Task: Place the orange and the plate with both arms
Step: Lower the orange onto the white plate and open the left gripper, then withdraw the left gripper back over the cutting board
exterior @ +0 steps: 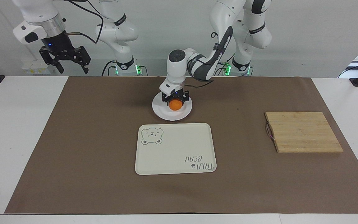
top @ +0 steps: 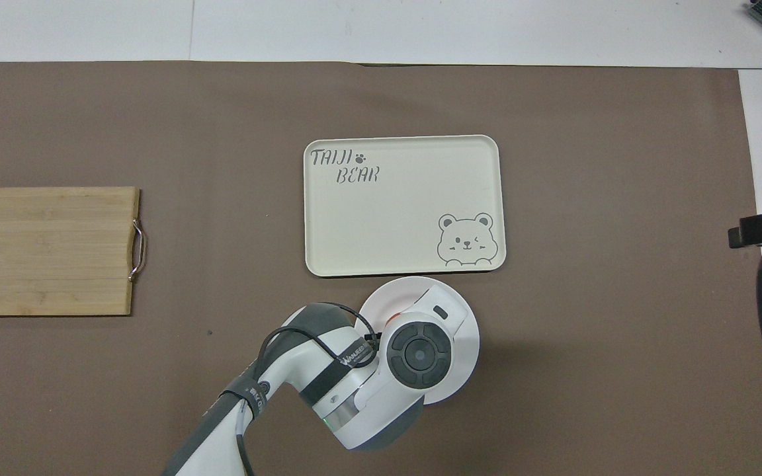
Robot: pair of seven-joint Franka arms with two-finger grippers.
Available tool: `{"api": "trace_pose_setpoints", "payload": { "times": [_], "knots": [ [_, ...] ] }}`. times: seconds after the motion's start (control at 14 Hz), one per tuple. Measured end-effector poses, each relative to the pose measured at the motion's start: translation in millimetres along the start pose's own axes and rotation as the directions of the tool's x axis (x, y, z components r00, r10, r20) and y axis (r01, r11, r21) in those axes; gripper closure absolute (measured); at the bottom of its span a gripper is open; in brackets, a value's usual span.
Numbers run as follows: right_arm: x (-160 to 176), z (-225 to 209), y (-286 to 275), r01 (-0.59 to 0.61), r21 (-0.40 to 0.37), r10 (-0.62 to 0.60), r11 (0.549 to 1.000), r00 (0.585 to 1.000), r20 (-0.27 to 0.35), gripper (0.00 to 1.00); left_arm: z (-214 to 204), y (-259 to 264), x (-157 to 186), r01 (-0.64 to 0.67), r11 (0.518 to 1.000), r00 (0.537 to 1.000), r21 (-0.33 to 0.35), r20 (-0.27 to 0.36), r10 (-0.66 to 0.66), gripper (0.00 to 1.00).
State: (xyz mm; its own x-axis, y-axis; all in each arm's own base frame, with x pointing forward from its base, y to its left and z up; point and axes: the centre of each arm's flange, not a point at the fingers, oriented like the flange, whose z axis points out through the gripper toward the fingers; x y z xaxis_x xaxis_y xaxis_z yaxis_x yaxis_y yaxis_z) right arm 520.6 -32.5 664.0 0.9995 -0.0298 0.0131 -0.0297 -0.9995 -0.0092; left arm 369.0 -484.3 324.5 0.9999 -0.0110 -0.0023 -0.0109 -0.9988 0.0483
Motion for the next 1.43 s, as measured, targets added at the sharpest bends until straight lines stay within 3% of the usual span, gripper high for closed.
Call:
{"api": "trace_pose_setpoints", "payload": {
  "times": [0.14, 0.5, 0.79, 1.0, 1.43],
  "knots": [
    [0.0, 0.0, 0.0, 0.000, 0.000, 0.000, 1.000, 1.000, 0.000, 0.00, -20.4, -4.6, 10.9, 0.018, 1.000, 1.000, -0.016, -0.019, -0.019, 0.00],
    [0.0, 0.0, 0.0, 0.000, 0.000, 0.000, 1.000, 1.000, 0.000, 0.00, -81.0, -69.6, 81.7, 0.111, 0.993, 0.992, -0.028, -0.051, -0.112, 0.00],
    [0.0, 0.0, 0.0, 0.000, 0.000, 0.000, 1.000, 1.000, 0.000, 0.00, -126.2, -132.1, 141.6, 0.061, 0.998, 0.997, -0.001, -0.043, -0.061, 0.00],
    [0.0, 0.0, 0.0, 0.000, 0.000, 0.000, 1.000, 1.000, 0.000, 0.00, -163.1, -191.4, 177.4, 0.009, 1.000, 0.999, -0.021, -0.032, -0.010, 0.00],
    [0.0, 0.0, 0.0, 0.000, 0.000, 0.000, 1.000, 1.000, 0.000, 0.00, -233.6, -339.1, 204.0, -0.092, 0.995, 0.995, -0.039, -0.053, 0.090, 0.00]
  ]
}}
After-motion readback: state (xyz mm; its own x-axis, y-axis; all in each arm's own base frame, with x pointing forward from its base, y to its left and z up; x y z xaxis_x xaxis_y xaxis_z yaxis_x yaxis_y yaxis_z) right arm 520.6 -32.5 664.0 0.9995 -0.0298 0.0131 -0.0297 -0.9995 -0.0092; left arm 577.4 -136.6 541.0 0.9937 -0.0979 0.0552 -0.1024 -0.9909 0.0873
